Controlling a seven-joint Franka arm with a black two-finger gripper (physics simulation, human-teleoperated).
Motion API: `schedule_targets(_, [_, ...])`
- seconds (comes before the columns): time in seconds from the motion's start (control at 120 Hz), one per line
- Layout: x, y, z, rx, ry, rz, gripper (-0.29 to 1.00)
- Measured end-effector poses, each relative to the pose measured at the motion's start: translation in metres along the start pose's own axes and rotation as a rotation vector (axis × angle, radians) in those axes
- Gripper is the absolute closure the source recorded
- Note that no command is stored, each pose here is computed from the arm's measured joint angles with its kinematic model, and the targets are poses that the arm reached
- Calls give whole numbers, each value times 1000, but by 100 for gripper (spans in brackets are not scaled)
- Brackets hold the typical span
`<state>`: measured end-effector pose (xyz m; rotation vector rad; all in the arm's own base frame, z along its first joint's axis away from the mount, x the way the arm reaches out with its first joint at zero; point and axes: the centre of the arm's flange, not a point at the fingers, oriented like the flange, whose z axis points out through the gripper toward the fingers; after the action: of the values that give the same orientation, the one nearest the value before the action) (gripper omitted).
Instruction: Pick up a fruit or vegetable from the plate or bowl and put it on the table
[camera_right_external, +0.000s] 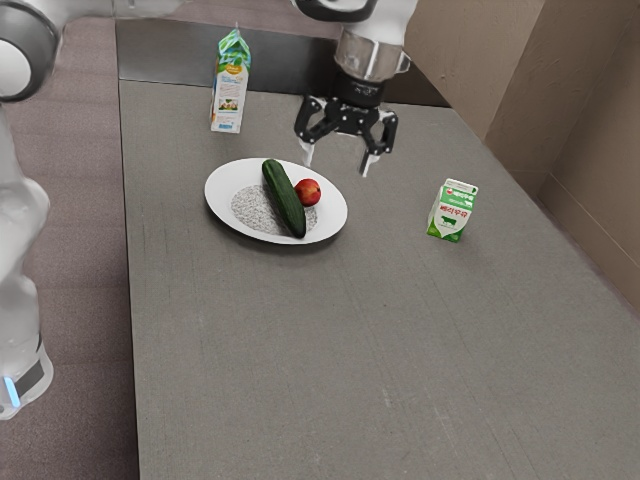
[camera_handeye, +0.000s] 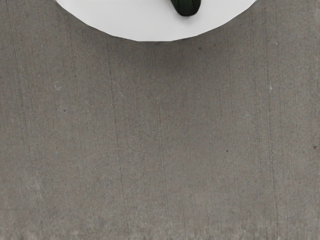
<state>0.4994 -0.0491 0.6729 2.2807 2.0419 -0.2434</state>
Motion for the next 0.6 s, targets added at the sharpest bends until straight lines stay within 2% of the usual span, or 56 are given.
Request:
schedule_targets(0.125, [-18, -18, -17, -60, -27, -108, 0])
schedule_targets(0.175, [-31, -19, -16, -64, -25, -134, 0])
schedule_targets(0.225, [-33, -21, -4, -35, -17, -178, 0])
schedule_targets(0.392, [-13, -30, -10, -24, -4, -360, 0])
schedule_targets(0.508, [23, -38, 6, -35, 91, -417, 0])
schedule_targets(0.6, [53, -49, 24, -37, 121, -435, 0])
